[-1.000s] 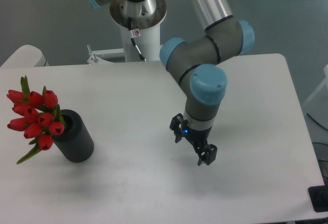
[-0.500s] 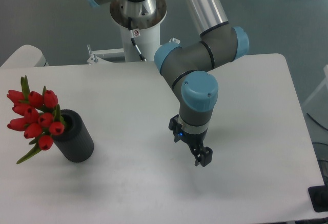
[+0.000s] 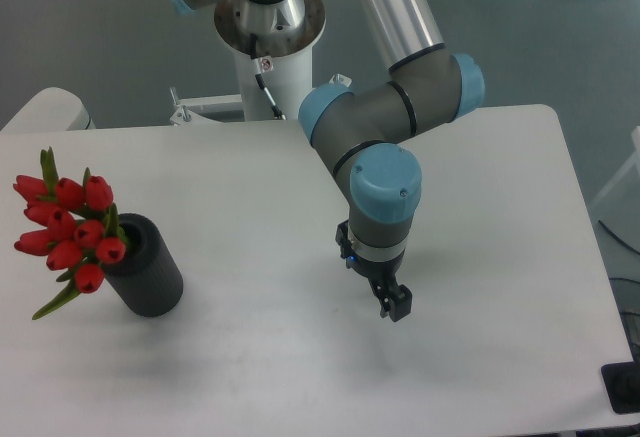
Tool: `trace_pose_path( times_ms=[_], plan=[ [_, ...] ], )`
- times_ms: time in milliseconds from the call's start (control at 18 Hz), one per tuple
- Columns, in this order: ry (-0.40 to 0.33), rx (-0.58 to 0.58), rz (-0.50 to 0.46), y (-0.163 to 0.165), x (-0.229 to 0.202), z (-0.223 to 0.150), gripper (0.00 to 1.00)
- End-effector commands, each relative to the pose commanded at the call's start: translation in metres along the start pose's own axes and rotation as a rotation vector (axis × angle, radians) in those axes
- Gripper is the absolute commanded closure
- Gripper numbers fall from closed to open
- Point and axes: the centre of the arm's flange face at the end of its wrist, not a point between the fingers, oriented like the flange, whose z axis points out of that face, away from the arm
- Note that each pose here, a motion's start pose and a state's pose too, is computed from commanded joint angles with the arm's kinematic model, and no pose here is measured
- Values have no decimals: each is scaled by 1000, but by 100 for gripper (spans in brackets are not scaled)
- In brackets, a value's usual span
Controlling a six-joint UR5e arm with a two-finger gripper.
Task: Insert the flowers into the vase
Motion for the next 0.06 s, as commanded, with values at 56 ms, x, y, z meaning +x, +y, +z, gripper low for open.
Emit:
trace_pose_path(
  times_ms=[56],
  plan=[
    [-2, 0, 2, -1, -1, 1, 0]
  ],
)
